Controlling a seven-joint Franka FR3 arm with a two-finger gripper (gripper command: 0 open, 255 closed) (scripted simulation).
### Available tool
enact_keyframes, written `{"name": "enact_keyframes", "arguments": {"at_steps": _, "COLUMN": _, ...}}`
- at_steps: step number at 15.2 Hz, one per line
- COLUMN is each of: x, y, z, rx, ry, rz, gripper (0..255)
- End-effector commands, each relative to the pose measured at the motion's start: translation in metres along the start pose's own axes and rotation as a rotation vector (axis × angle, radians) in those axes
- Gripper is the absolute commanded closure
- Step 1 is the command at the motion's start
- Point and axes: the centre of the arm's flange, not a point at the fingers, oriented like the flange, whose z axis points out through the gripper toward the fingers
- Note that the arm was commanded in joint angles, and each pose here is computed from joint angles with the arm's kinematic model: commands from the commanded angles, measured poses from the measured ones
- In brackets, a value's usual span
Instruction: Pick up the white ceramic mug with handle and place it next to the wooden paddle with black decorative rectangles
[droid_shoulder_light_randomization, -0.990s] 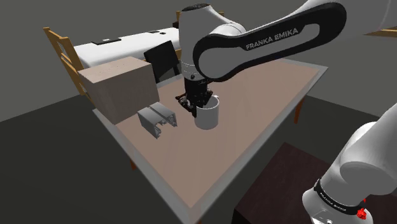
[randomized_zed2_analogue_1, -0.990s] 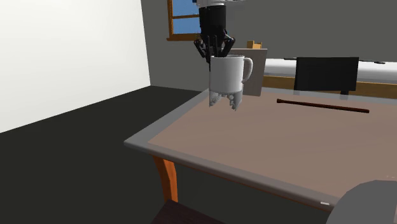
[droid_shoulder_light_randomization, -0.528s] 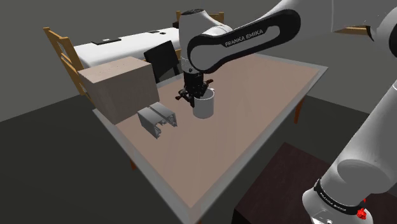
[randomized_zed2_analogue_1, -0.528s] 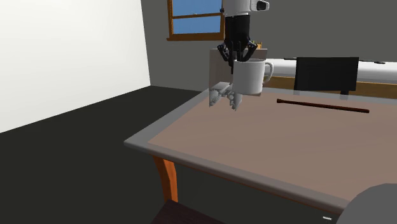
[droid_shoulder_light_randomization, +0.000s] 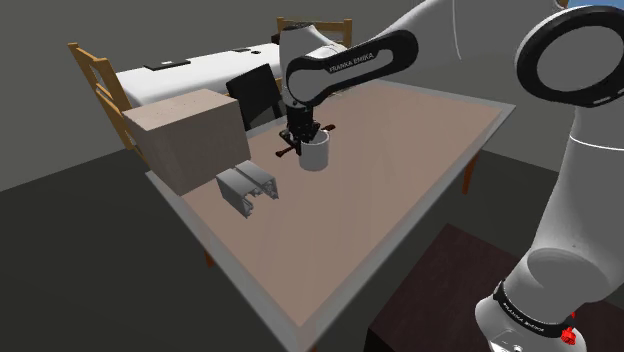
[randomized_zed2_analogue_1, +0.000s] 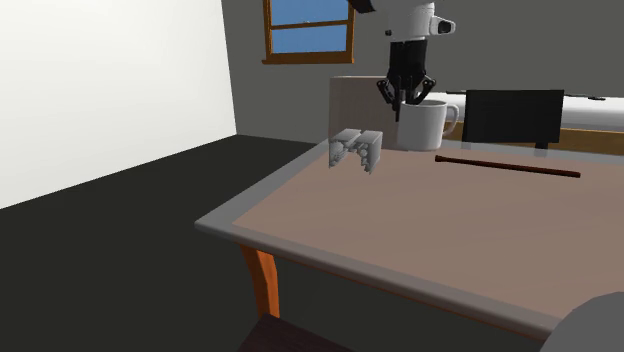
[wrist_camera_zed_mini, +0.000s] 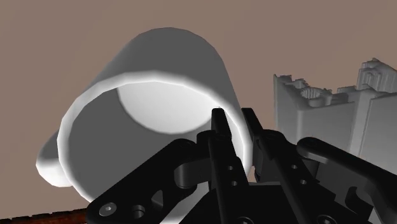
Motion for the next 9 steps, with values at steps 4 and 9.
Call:
{"name": "enact_keyframes", "arguments": {"at_steps": 4, "x": 0.056, "y": 0.027, "z": 0.019, "rx": 0.0, "ry": 0.001, "rz": -0.001, "gripper": 255}}
{"name": "enact_keyframes", "arguments": {"at_steps": 9, "x": 0.113, "y": 0.054, "z": 0.038, "rx": 0.0, "ry": 0.001, "rz": -0.001, "gripper": 255}}
